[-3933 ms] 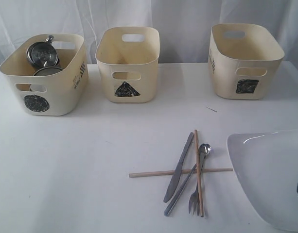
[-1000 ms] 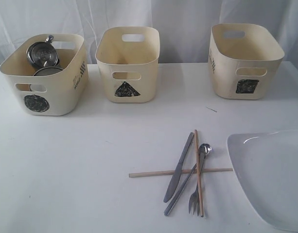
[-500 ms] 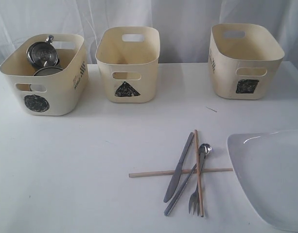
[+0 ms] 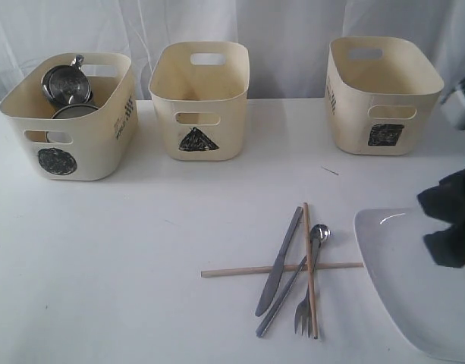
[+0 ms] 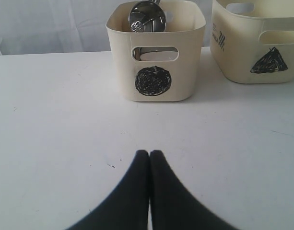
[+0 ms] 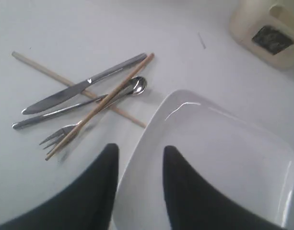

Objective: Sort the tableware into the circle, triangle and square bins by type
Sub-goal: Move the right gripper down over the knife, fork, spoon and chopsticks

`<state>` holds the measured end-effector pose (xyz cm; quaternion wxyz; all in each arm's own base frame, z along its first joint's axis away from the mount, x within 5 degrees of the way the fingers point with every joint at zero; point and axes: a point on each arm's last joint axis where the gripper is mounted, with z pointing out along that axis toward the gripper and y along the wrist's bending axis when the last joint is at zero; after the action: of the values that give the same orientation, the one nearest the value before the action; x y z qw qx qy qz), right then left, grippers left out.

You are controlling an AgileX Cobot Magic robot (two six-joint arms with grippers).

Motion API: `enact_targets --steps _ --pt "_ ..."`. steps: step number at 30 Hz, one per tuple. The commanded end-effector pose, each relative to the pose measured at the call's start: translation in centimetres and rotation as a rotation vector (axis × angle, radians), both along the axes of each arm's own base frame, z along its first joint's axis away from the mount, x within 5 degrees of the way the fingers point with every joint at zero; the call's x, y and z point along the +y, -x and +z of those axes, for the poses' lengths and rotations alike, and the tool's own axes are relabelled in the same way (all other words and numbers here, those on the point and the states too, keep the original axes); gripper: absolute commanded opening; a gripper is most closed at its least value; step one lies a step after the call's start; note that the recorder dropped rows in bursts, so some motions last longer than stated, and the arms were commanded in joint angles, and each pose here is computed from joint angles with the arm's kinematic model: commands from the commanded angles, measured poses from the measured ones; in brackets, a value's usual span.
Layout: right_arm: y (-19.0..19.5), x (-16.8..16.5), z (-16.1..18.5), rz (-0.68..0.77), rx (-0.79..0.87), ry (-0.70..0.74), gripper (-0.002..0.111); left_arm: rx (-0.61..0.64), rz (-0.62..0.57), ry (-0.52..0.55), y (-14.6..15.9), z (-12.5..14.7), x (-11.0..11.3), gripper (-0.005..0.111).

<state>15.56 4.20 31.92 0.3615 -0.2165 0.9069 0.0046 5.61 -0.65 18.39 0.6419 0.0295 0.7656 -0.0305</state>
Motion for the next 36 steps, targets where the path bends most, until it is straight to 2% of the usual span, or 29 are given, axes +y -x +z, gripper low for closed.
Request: enact_targets --steps 1,3,11,16,24,29,36 --pt "-2.7 1.1 -1.9 -0.112 0.115 -0.112 0.054 0.002 0.003 0.014 0.0 -0.1 0.0 0.000" --pt "-4.0 1.5 -2.8 -0.206 0.142 -0.184 0.060 0.002 0.003 0.014 0.0 -0.1 0.0 0.000" --pt "-8.2 2.7 -5.6 -0.399 0.171 -0.346 0.061 0.002 0.003 0.014 0.0 -0.1 0.0 0.000" --pt "-10.6 4.6 -7.2 -0.413 0.264 -0.334 0.060 0.002 0.003 0.014 0.0 -0.1 0.0 0.000" --pt "-14.1 8.4 -9.2 -0.457 0.387 -0.410 0.055 0.002 0.003 0.014 0.0 -0.1 0.0 0.000" --pt "-15.5 9.0 -11.0 -0.578 0.446 -0.455 0.055 0.002 0.003 0.014 0.0 -0.1 0.0 0.000" --pt "-16.3 9.6 -13.3 -0.619 0.477 -0.452 0.055 0.002 0.003 0.014 0.0 -0.1 0.0 0.000"
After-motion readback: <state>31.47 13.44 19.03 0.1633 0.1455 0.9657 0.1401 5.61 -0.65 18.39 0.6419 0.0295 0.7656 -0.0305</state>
